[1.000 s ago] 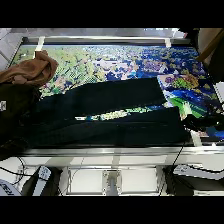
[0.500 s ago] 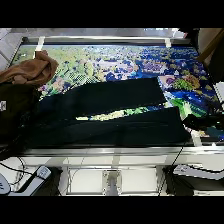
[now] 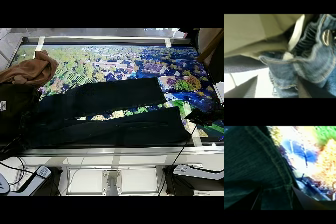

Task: Fold the clothes and pants, and hang the long-sleeved shirts on hangers.

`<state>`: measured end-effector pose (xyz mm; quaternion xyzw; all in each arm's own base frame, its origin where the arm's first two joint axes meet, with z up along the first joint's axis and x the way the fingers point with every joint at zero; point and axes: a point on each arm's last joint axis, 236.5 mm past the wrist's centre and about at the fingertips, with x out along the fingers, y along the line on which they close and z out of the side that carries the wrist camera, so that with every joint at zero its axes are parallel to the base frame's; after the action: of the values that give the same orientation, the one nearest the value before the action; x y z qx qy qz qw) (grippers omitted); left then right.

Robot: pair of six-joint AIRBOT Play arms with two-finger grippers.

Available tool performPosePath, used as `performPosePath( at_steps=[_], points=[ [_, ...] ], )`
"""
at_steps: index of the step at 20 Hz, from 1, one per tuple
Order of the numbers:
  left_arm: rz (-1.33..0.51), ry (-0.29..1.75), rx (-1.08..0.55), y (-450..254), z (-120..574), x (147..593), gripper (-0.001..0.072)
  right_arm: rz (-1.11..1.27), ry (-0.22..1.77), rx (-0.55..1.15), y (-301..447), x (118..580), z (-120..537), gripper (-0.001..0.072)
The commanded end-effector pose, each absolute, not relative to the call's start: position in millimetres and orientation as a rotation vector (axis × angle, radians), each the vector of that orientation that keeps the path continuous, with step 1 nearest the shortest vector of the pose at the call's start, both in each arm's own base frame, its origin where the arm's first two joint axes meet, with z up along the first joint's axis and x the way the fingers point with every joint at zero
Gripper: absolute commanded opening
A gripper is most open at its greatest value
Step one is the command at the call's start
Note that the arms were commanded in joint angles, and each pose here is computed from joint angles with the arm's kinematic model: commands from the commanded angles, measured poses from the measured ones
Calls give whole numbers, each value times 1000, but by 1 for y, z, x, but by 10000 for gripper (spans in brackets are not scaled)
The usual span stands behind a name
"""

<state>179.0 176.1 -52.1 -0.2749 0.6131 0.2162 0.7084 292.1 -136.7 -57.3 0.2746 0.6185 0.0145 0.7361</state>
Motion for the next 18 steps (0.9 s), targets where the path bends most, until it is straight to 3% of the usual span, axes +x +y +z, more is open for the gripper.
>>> performPosePath(
  at_steps=[1,6,7,10,12,18],
  points=[
    [434,1375,-643,164,-50,180,556,76,1392,631,-128,288,-43,379],
    [404,1415,-674,150,-67,172,546,81,1381,642,-126,291,-41,379],
    [397,1398,-700,145,-72,176,496,82,1380,644,-126,291,-41,379],
    [330,1273,-782,133,-65,207,38,90,1389,647,-124,289,-41,379],
    [262,1216,-766,130,-55,223,41,93,1395,647,-123,287,-40,379],
    [288,1077,-650,165,21,254,41,37,1486,551,-141,265,-52,379]
  ],
)
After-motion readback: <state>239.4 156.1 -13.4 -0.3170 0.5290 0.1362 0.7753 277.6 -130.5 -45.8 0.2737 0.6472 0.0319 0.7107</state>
